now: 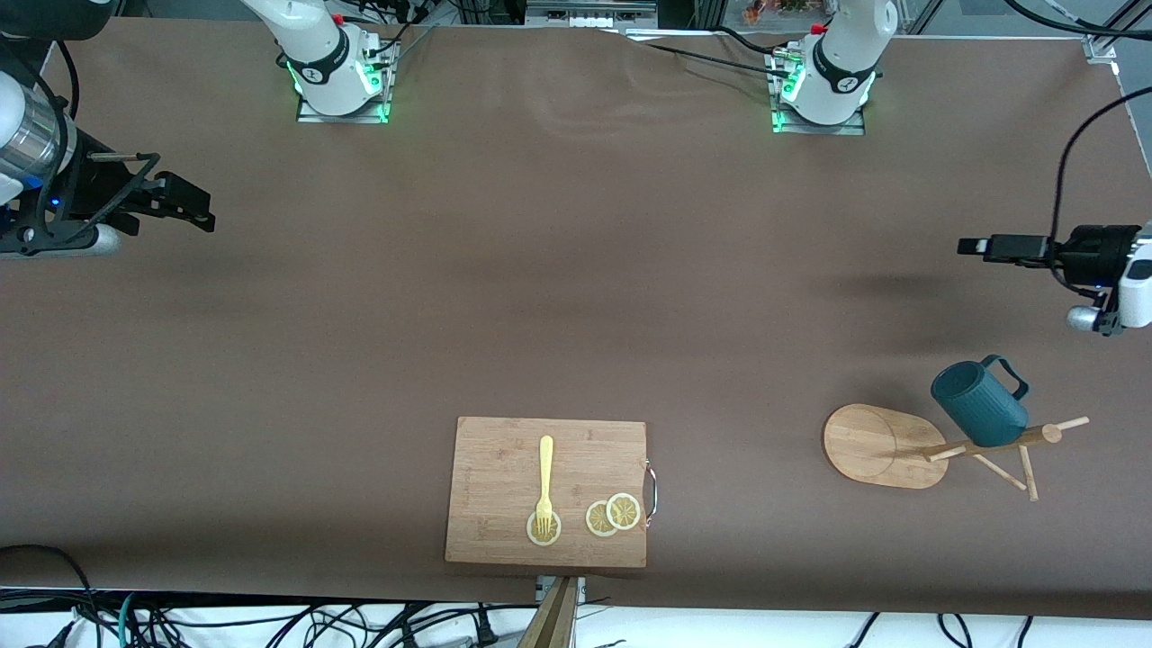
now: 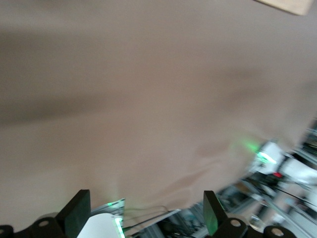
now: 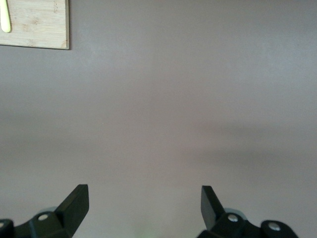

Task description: Pass cup and hang on rack

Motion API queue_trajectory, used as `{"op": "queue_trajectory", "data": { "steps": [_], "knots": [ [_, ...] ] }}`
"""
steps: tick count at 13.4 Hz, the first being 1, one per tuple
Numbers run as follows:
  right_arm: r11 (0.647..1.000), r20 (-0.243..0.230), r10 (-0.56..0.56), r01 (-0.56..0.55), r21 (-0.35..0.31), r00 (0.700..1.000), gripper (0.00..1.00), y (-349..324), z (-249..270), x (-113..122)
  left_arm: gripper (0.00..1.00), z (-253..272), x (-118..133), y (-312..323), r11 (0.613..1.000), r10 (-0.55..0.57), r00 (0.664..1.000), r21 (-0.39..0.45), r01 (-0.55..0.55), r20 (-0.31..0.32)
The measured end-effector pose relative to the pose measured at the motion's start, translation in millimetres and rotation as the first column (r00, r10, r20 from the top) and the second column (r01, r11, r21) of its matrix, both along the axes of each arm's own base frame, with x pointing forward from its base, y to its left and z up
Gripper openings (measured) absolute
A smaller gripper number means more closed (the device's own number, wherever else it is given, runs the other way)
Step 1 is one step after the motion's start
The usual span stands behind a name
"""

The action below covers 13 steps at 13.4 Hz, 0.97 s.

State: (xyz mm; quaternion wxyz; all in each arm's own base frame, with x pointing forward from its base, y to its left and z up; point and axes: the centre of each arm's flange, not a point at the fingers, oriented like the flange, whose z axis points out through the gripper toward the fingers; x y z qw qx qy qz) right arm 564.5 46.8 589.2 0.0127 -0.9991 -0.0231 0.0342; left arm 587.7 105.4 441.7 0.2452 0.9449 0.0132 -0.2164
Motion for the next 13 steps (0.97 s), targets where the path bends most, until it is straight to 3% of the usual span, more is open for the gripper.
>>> {"op": "queue_trajectory", "data": {
  "steps": [3, 5, 8, 10, 13],
  "knots": [
    [1.000, 0.000, 0.000, 0.000, 0.000, 1.000, 1.00, 0, 0, 0, 1.00, 53, 29, -76, 0.947, -0.164, 0.979, 0.299, 0.121, 0.125],
    [1.000, 0.000, 0.000, 0.000, 0.000, 1.000, 1.00, 0, 0, 0, 1.00, 86, 42, -88, 0.906, -0.221, 0.944, 0.409, 0.106, 0.246],
    [1.000, 0.000, 0.000, 0.000, 0.000, 1.000, 1.00, 0, 0, 0, 1.00, 143, 30, -82, 0.897, -0.222, 0.907, 0.440, 0.046, 0.357],
    [1.000, 0.001, 0.000, 0.000, 0.000, 1.000, 1.00, 0, 0, 0, 1.00, 173, 8, -82, 0.898, -0.207, 0.912, 0.439, 0.032, 0.355],
    [1.000, 0.000, 0.000, 0.000, 0.000, 1.000, 1.00, 0, 0, 0, 1.00, 186, -11, -88, 0.895, -0.118, 0.945, 0.445, -0.033, 0.307]
  ]
}}
